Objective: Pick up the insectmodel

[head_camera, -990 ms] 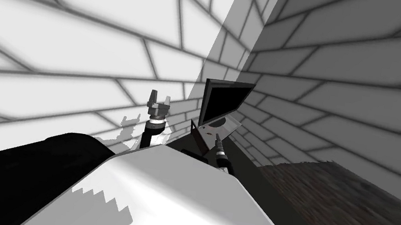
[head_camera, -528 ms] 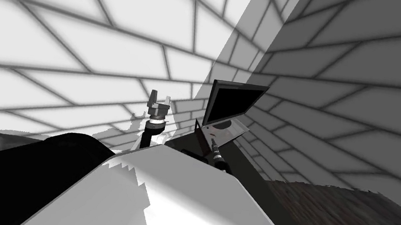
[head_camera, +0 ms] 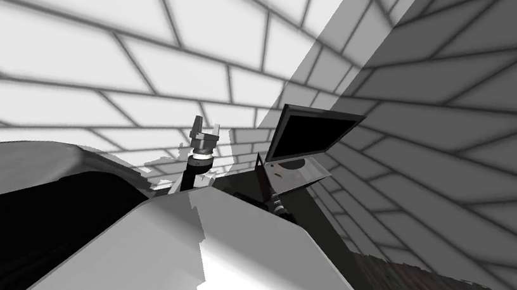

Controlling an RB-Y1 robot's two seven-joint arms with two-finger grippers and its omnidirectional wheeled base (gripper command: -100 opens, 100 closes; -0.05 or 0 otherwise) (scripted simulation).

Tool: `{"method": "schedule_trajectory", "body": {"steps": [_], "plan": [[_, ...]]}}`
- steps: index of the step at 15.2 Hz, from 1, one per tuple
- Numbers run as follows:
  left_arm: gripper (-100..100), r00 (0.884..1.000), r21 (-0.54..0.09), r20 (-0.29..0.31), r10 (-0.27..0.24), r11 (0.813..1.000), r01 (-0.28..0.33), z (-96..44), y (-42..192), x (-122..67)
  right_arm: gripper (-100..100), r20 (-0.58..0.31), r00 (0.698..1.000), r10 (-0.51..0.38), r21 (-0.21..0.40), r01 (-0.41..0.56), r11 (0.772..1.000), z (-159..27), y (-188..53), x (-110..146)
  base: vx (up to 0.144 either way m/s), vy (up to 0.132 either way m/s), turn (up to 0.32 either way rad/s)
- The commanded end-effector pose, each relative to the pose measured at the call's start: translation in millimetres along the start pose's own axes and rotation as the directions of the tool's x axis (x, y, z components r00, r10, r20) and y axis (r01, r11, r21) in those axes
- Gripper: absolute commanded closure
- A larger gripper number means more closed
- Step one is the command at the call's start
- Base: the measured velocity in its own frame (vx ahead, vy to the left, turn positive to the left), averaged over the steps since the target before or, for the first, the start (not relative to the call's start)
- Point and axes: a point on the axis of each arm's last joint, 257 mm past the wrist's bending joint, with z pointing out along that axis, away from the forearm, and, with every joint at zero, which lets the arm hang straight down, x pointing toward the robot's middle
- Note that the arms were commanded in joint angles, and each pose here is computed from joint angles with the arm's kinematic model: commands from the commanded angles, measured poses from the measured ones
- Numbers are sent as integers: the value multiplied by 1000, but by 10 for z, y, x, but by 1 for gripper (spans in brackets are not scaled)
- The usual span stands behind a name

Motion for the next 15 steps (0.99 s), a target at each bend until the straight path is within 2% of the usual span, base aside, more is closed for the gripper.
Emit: {"method": "schedule_trajectory", "body": {"steps": [1,2,3,4,6,7,9,11,12,15], "plan": [[0,1000,0,0,0,1000,0,0,0,0,-100,-33,999,0,38,2,999,-23,-178,169,-76,-53,300],[0,1000,0,0,0,1000,0,0,0,0,-100,-33,999,2,39,-1,999,-23,-179,168,-31,-27,84],[0,1000,0,0,0,1000,0,-1,1,-1,-100,-104,994,-38,103,49,993,-102,-481,317,-52,-25,298],[0,1000,0,0,0,1000,0,0,0,0,-100,-118,992,-33,123,48,991,-130,-581,389,-94,-60,384],[0,1000,0,0,0,1000,0,0,0,0,-100,-119,993,-24,128,39,991,-135,-599,401,-51,-41,215],[0,1000,0,0,0,1000,0,-1,1,-1,-100,-197,979,-54,196,94,976,-274,-950,551,-62,-38,270],[0,1000,0,0,0,1000,0,0,0,0,-100,-208,977,-54,209,99,973,-305,-1024,600,-75,-42,350],[0,1000,0,0,0,1000,0,-1,1,-1,-100,-206,978,-44,211,88,973,-304,-1023,601,-14,-12,62],[0,1000,0,0,0,1000,0,-1,1,-1,-100,-276,958,-82,266,158,951,-466,-1348,661,-53,-19,257],[0,1000,0,0,0,1000,0,0,1,0,-100,-291,955,-56,287,143,947,-527,-1442,758,-47,-23,317]]}}
